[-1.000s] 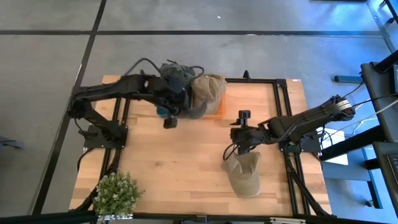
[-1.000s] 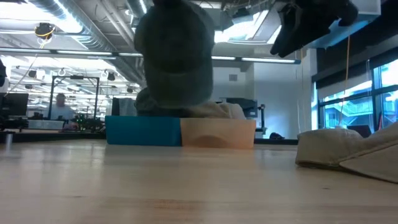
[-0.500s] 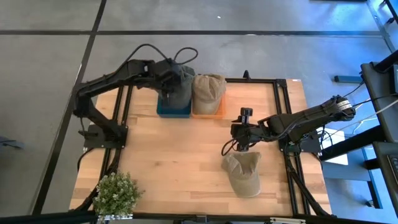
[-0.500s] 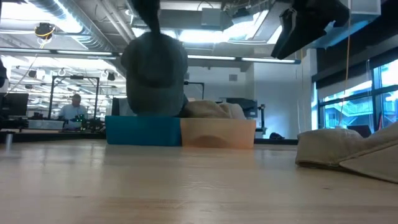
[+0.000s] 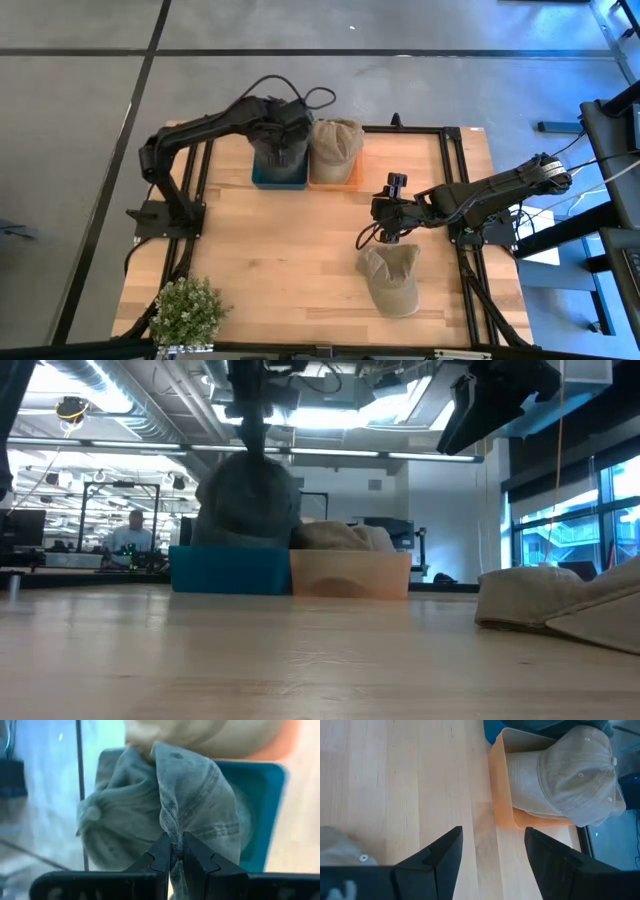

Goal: Pick & Place hat
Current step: Put the gray cap into the blue bin

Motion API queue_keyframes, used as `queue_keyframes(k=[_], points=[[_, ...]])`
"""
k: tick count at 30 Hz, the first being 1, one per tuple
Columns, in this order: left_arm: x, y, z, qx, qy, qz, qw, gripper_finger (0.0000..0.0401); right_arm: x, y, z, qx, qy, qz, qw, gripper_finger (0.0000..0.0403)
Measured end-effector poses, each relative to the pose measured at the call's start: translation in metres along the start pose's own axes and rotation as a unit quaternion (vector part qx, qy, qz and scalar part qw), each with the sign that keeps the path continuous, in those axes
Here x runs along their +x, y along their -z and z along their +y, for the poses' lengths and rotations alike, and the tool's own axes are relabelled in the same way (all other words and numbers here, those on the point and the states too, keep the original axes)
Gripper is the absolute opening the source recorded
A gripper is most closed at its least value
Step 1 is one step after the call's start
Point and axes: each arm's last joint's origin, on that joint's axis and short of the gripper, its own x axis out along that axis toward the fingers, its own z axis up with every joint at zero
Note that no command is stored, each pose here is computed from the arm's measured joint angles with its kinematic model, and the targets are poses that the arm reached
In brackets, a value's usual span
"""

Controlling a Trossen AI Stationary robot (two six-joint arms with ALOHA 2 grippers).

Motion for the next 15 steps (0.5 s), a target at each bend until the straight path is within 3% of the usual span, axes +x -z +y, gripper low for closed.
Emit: queue_keyframes(k=[8,15], points=[[0.032,0.002,0.021,-0.047,-0.01,0.045,0.998,0.0026,0.0,0.0,0.0,0.001,0.0,0.0,1.0,0.0214],[0.064,0.0,0.036,-0.071,-0.062,0.09,0.992,0.0052,0.0,0.0,0.0,0.001,-0.001,0.001,1.0,0.0214]])
